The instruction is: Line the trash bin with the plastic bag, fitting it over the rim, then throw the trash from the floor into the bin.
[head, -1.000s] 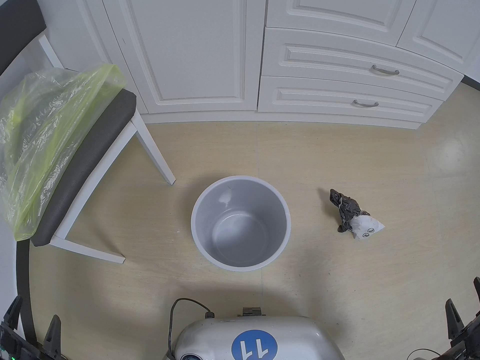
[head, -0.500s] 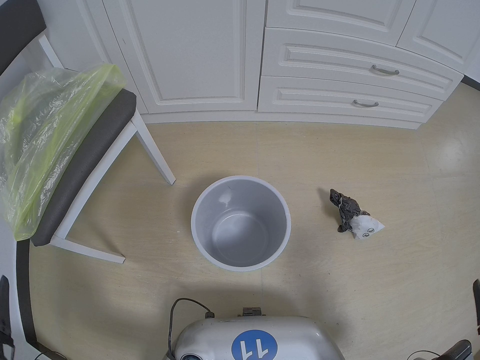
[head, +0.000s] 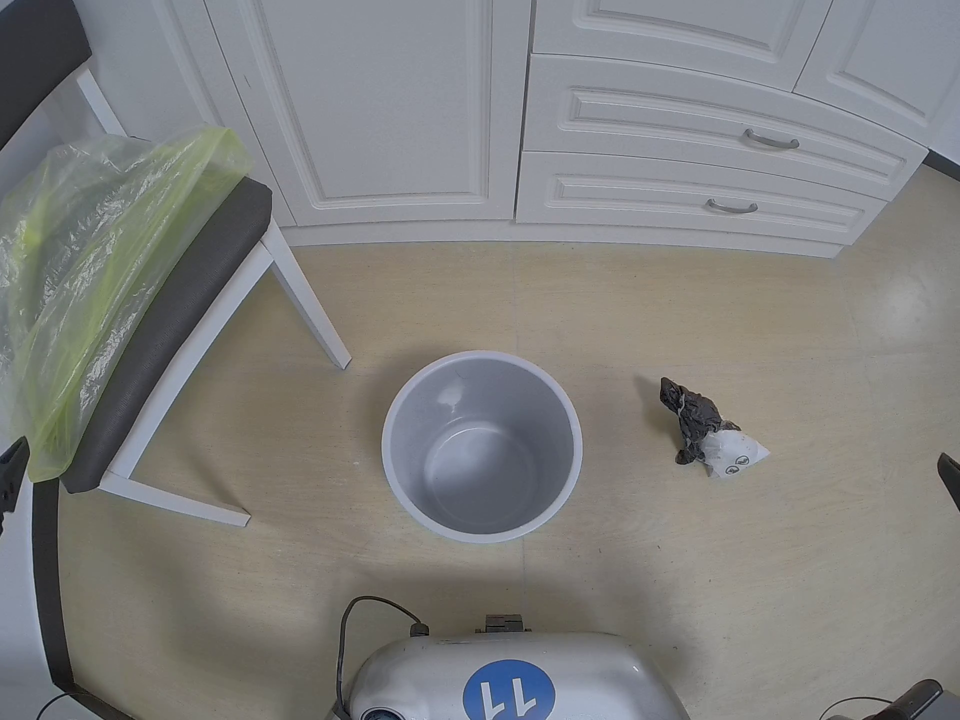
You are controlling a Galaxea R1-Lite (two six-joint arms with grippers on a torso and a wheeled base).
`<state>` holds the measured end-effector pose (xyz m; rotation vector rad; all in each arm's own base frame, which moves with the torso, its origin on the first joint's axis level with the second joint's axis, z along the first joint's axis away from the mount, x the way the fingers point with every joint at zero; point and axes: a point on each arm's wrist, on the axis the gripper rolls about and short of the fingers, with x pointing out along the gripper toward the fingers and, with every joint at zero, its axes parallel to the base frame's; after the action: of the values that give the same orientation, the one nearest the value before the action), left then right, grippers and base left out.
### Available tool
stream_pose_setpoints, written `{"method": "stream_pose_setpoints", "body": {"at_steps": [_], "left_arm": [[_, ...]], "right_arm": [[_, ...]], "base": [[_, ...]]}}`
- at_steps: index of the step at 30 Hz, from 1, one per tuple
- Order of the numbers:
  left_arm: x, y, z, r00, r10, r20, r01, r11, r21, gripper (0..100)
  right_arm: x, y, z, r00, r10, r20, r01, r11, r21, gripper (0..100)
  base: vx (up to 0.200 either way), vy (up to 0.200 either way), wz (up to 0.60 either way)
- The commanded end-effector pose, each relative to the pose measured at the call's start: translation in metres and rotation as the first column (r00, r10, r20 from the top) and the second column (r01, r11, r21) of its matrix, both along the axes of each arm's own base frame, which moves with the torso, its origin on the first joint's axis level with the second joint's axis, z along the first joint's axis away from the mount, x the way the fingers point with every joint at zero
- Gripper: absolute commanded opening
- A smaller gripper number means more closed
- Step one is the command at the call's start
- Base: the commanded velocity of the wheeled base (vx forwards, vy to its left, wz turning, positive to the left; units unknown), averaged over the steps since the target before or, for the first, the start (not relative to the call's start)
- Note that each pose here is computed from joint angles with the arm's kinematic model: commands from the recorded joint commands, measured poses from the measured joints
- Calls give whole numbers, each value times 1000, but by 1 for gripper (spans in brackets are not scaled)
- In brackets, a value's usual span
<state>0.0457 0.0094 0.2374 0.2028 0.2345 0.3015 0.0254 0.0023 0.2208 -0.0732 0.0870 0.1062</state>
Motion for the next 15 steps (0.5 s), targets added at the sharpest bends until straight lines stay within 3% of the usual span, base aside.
{"method": "stream_pose_setpoints", "body": {"at_steps": [1,7,15], "left_arm": [[72,33,-6,951,127,-281,-107,991,85,100],[71,54,-21,944,119,-309,-127,992,-4,100],[52,50,-27,960,96,-261,-111,993,-41,100]], "right_arm": [[42,0,-2,993,-26,-116,24,1000,-20,100],[45,1,-3,992,-8,-123,6,1000,-20,100],[45,1,-2,993,-5,-120,3,1000,-18,100]], "base": [[0,0,0],[0,0,0],[0,0,0]]}}
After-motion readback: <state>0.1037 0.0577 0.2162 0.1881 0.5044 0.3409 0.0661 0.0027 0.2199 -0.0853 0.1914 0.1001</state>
